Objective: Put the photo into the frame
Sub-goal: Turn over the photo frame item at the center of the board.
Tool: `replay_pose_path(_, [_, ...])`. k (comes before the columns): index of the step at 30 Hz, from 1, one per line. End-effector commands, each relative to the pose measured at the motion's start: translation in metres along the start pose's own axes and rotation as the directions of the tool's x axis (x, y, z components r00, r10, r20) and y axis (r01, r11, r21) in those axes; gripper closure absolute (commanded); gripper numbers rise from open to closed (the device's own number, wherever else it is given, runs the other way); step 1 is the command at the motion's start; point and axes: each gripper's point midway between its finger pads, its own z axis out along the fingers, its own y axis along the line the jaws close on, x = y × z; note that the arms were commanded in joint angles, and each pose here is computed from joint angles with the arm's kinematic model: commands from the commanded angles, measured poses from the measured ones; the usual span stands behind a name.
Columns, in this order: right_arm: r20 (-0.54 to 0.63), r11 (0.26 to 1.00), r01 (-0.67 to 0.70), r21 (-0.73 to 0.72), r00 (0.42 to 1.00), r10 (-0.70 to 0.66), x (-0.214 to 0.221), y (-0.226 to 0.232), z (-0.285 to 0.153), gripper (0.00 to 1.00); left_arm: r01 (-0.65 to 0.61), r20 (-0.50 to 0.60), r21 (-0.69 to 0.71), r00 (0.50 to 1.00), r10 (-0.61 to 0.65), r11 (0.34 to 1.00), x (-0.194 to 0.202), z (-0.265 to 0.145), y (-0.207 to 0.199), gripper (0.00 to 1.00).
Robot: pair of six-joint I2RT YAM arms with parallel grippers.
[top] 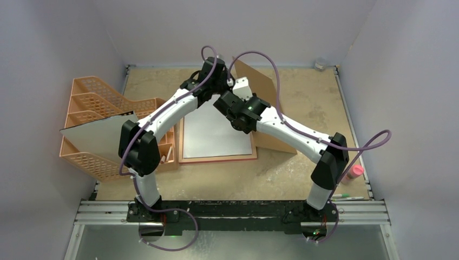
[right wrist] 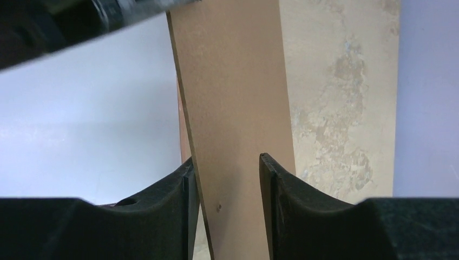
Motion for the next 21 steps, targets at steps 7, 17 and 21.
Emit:
replay_pose_path(7, [-0.014,0.996,-0.025,0.082,1.0,0.026,0.025,-0.033,-0.011,0.62,0.0,0.044,0.152,0.999,-0.007,0.988,-0.017,-0.033,-0.047,1.0])
replay_pose_path(17, [-0.033,0.995,-0.037,0.088,0.999,0.04,0.033,-0.034,-0.014,0.99,-0.029,0.037,0.168,0.999,0.023,0.985,-0.017,-0.032,-0.05,0.97])
replay_pose_path(21, [-0.016,0.994,-0.058,0.092,0.998,0.059,0.028,-0.037,-0.017,1.0,-0.036,0.02,0.186,0.999,0.033,0.982,-0.017,-0.033,-0.053,0.84])
